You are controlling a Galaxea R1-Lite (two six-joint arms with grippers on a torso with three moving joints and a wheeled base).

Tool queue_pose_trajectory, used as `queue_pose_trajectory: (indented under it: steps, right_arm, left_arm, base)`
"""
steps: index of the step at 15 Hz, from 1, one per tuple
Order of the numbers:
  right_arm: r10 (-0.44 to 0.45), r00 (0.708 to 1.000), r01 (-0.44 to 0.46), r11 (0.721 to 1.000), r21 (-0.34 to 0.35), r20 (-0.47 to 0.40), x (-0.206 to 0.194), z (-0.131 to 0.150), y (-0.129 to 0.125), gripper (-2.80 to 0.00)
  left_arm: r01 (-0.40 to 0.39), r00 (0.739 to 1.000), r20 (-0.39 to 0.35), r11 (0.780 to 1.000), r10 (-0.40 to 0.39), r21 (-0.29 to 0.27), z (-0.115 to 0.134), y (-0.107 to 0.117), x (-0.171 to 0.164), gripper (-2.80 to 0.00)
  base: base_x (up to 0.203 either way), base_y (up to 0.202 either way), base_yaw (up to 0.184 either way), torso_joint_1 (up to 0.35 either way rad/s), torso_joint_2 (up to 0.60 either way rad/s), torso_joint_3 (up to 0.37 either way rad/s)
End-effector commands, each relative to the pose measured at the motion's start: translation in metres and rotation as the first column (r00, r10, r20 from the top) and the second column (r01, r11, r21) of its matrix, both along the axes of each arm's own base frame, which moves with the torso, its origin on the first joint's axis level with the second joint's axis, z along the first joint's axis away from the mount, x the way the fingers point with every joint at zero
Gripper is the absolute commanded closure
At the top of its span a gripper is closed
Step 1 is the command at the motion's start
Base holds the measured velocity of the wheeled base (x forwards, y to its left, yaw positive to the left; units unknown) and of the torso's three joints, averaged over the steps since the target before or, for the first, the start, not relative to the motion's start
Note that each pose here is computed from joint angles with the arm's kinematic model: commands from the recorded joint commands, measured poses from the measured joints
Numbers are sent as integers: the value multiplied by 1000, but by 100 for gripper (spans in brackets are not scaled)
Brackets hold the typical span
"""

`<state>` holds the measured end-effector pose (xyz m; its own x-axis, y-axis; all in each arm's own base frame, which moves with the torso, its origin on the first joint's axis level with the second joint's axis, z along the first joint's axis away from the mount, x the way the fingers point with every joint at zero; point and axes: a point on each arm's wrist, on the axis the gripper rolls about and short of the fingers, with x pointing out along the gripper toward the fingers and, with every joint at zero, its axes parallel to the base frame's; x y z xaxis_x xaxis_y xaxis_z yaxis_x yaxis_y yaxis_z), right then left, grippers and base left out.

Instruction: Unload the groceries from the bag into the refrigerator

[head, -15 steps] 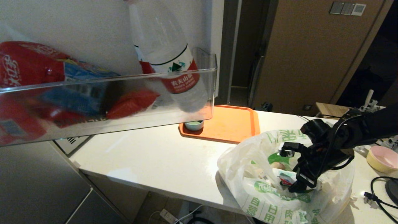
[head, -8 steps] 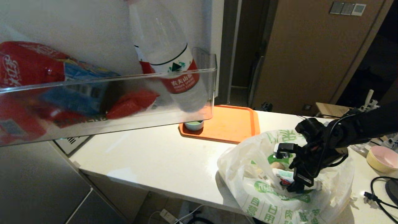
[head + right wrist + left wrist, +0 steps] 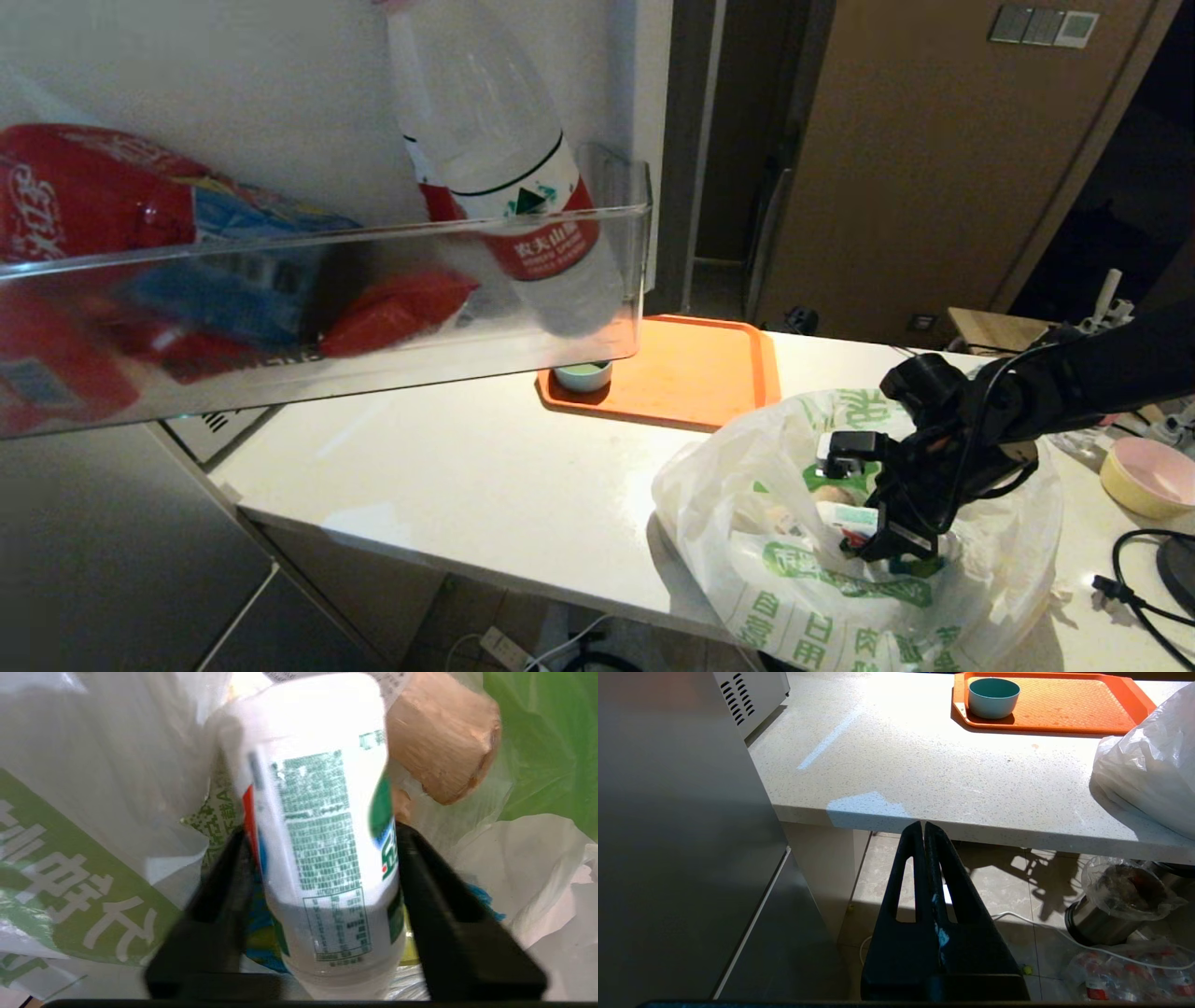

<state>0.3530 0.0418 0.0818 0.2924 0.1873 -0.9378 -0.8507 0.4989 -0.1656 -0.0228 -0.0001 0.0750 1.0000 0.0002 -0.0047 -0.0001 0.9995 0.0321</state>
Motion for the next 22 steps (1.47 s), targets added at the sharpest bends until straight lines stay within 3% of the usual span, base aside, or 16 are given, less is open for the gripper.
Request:
queue_pose_trajectory:
  steps: [1,5,10,19,22]
  right_arm:
    - [6,1000,-6,1000,-1,-6,-1,-1,0,0]
    - [3,1000,-3,1000,-1,-3,-4,3,-1,0]
    - [-11,1000,11,1000,8,-6,-24,34,-2,0]
    - [-183,982,181,982,62,36,-72,79,-7,0]
    - [-218,976,216,971,102,13,-90,83,7,0]
  left_arm:
    - [-1,1000,-1,1000,1,0,0,0,0,0]
    - [0,1000,-3,1000,0,0,0,0,0,0]
    - [0,1000,-1,1000,0,0,0,0,0,0]
    - [0,1000,-1,1000,0,0,0,0,0,0]
    - [0,1000,-1,1000,0,0,0,0,0,0]
  base:
    - [0,0,0,0,0,0]
    - [0,0,0,0,0,0]
    - [0,0,0,0,0,0]
    - [0,0,0,0,0,0]
    - [0,0,0,0,0,0]
